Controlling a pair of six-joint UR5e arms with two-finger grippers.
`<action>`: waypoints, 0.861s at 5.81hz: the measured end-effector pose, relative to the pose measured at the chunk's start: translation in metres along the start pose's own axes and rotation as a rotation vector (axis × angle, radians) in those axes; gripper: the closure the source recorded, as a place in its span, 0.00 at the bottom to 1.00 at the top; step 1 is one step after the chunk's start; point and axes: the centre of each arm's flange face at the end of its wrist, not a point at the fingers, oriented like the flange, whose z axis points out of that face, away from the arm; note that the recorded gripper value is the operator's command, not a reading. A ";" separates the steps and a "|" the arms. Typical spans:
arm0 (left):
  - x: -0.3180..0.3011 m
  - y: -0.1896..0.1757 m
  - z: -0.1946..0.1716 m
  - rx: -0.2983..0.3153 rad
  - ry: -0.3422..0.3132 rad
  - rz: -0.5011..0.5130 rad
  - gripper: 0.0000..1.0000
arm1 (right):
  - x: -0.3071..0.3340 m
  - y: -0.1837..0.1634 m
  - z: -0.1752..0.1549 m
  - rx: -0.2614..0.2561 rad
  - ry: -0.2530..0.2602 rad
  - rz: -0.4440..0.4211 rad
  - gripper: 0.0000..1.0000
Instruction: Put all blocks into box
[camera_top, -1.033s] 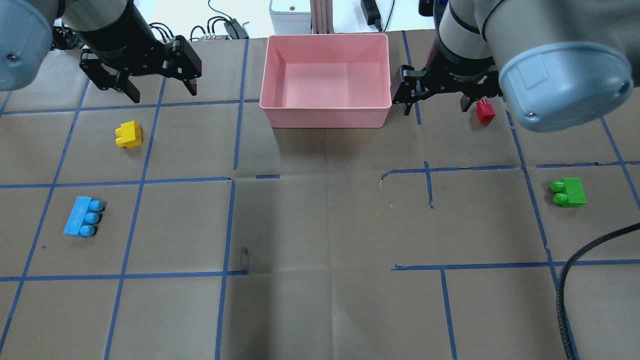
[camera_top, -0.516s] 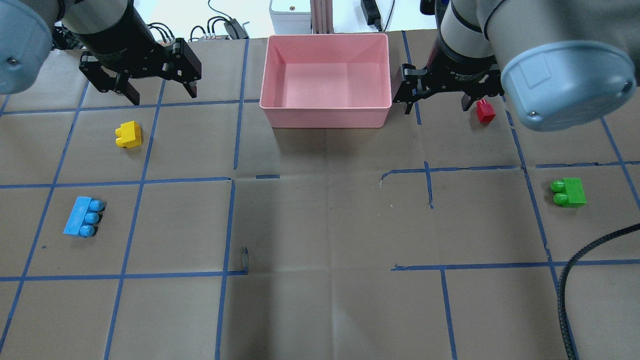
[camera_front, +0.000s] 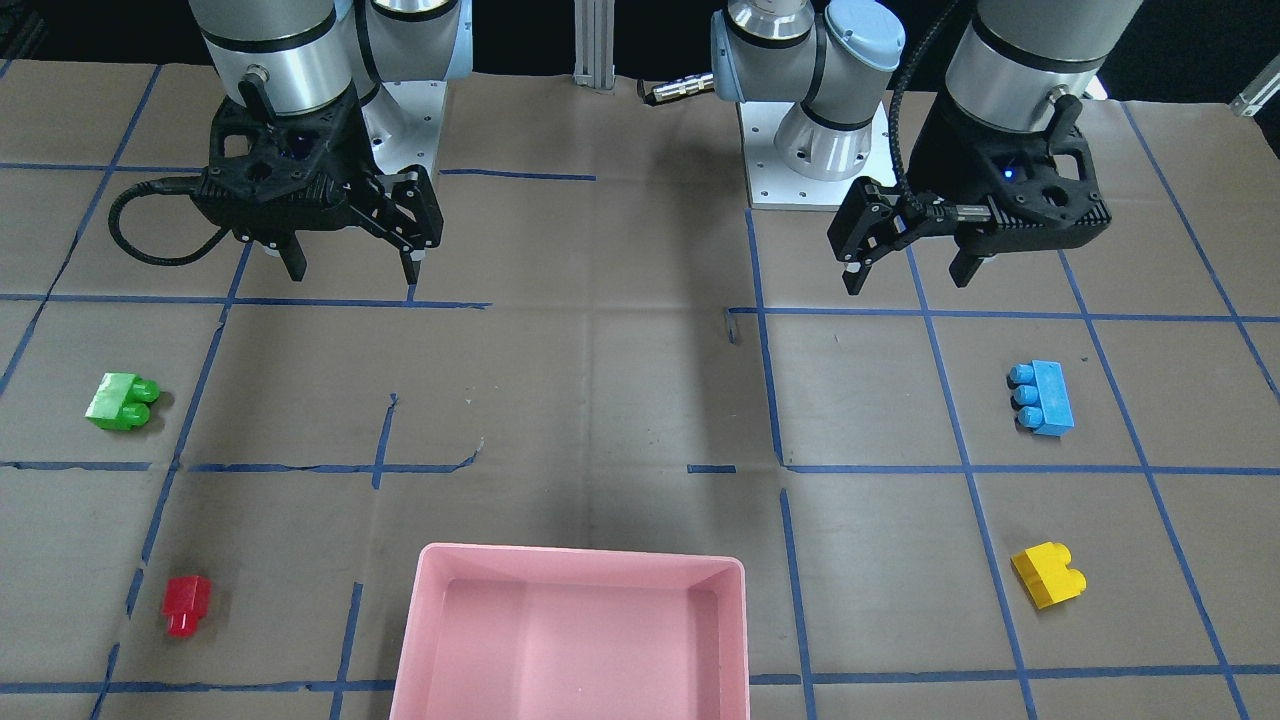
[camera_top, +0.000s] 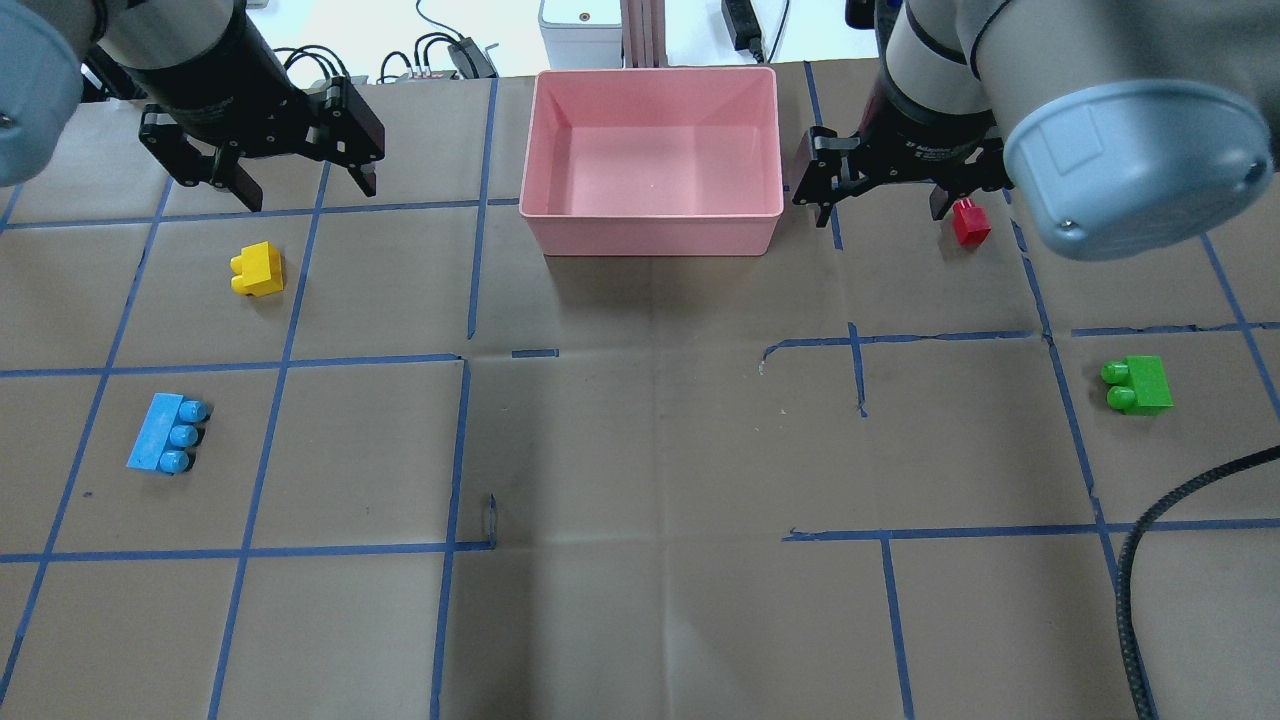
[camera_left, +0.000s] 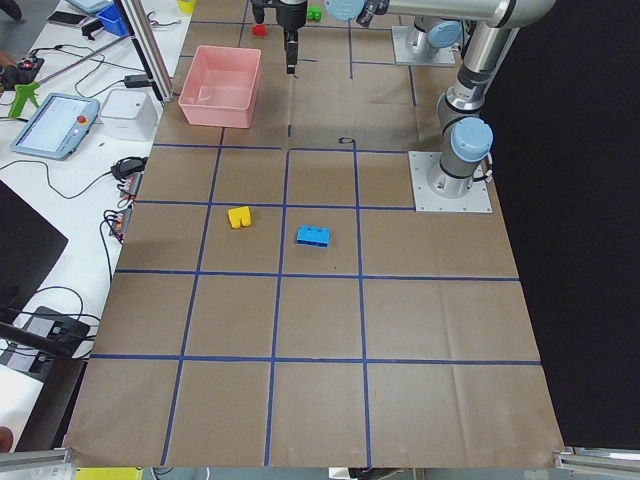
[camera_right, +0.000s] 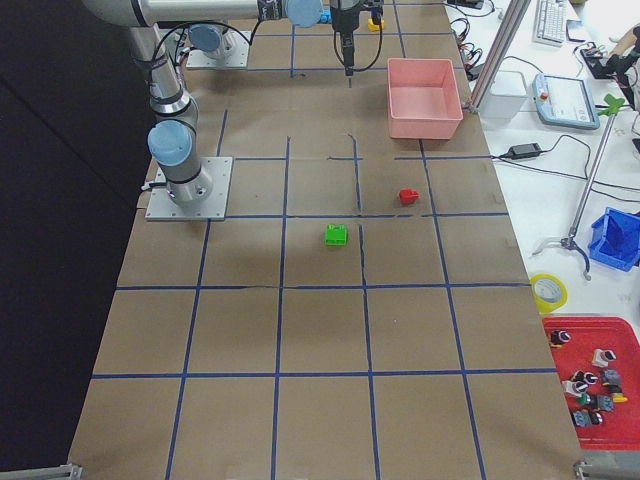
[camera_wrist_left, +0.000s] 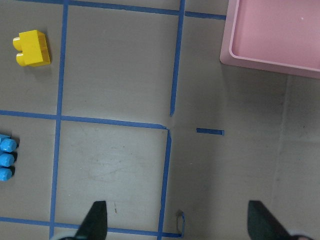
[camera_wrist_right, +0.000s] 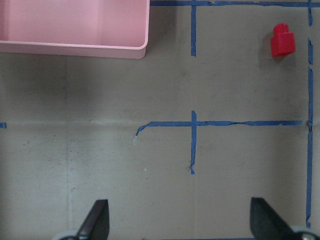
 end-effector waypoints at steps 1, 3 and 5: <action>-0.029 -0.006 0.001 -0.002 -0.004 -0.018 0.00 | 0.023 -0.004 0.001 -0.013 0.023 -0.015 0.00; -0.126 -0.015 0.009 -0.021 -0.015 -0.018 0.00 | 0.093 -0.011 -0.002 -0.034 0.051 -0.061 0.00; -0.249 0.006 0.030 -0.066 -0.007 0.075 0.00 | 0.172 -0.014 0.007 -0.062 0.057 -0.079 0.00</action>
